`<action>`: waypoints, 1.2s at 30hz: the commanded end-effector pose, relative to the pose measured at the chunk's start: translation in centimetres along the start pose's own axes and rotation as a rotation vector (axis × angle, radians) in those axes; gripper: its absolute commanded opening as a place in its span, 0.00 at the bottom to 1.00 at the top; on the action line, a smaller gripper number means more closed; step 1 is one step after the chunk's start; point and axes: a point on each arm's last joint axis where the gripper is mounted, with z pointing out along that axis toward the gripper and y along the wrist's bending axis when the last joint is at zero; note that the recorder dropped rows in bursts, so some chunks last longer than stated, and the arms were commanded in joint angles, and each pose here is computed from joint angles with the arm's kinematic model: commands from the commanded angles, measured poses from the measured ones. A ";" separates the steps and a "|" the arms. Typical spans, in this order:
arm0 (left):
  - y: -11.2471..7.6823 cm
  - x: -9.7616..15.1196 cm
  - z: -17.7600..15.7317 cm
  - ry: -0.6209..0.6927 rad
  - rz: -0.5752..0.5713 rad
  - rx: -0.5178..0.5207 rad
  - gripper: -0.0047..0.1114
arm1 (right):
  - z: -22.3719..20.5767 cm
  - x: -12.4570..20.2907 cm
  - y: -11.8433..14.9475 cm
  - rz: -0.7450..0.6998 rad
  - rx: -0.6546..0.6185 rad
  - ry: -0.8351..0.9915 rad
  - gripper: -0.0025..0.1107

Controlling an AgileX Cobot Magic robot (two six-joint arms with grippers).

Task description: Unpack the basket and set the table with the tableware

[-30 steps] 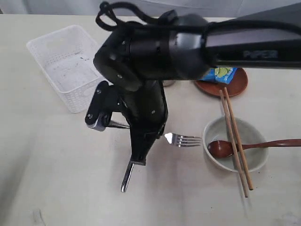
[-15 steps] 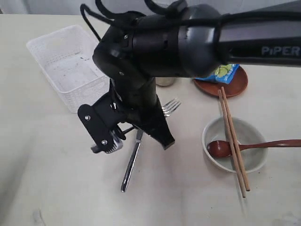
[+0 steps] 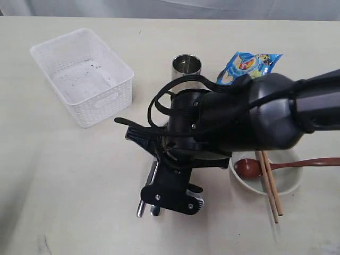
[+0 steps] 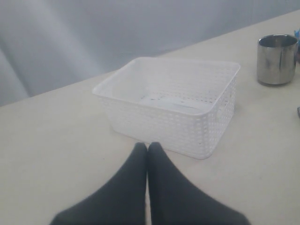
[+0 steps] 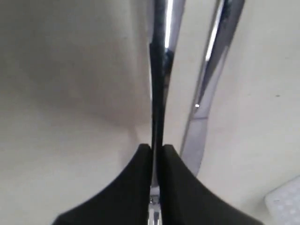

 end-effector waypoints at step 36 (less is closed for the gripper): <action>-0.1 0.0 0.0 -0.002 -0.008 0.007 0.04 | -2.4 2.2 0.0 0.630 0.118 0.009 0.42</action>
